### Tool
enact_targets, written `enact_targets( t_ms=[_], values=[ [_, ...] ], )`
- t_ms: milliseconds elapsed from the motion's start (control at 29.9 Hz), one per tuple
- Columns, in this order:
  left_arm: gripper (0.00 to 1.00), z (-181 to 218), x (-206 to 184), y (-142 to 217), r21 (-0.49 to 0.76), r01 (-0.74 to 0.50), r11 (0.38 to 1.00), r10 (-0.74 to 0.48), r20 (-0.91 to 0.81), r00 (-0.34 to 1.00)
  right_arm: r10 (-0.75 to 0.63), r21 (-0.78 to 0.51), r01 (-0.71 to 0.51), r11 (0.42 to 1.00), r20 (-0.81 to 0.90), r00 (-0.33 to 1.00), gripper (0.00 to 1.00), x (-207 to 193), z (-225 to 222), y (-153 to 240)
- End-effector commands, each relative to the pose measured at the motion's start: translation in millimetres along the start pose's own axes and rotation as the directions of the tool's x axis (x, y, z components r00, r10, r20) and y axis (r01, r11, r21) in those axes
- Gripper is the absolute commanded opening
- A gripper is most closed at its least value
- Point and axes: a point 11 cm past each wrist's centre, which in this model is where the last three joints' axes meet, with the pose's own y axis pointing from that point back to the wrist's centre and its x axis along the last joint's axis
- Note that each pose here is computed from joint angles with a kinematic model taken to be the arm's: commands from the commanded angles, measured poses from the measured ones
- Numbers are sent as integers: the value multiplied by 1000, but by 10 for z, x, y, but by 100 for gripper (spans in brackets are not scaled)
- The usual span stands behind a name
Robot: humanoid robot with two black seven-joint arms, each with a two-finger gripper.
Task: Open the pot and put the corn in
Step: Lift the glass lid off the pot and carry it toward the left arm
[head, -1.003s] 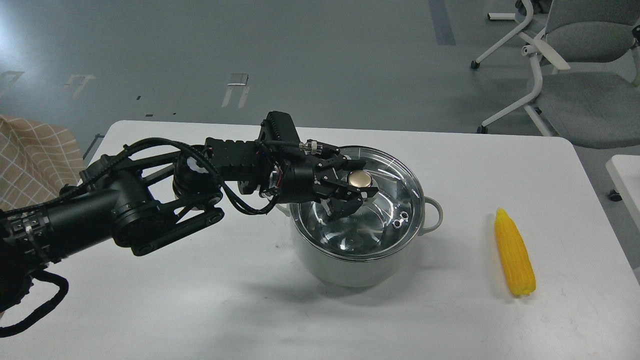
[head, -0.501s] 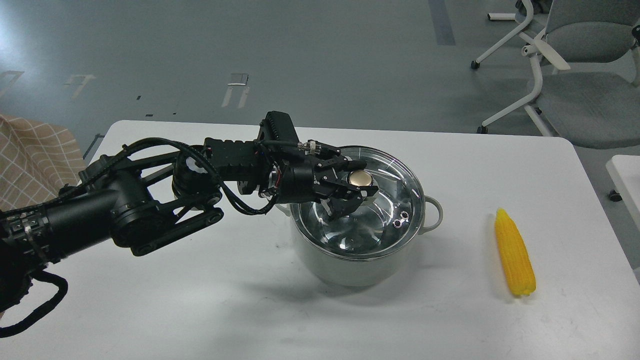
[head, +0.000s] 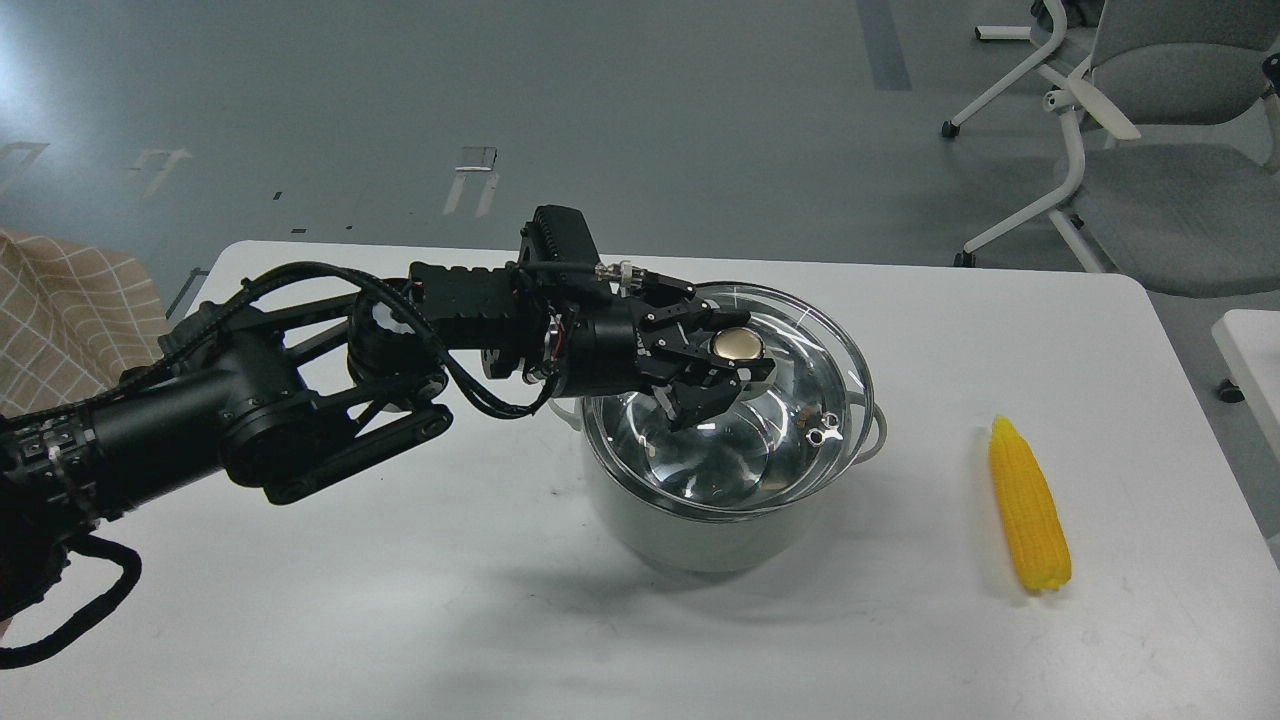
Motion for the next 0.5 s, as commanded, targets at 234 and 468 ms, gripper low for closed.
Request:
enact_targets(
  t_ms=[234, 468],
  values=[
    [42, -237, 229, 620, 91, -5, 996, -2, 76, 997, 1, -3, -1, 1000, 7, 1000, 100, -8, 33, -3],
    [42, -507, 99, 1209, 185, 59, 981, -76, 84, 994, -1, -3, 1, 1000, 9, 1000, 100, -10, 40, -3]
  ],
)
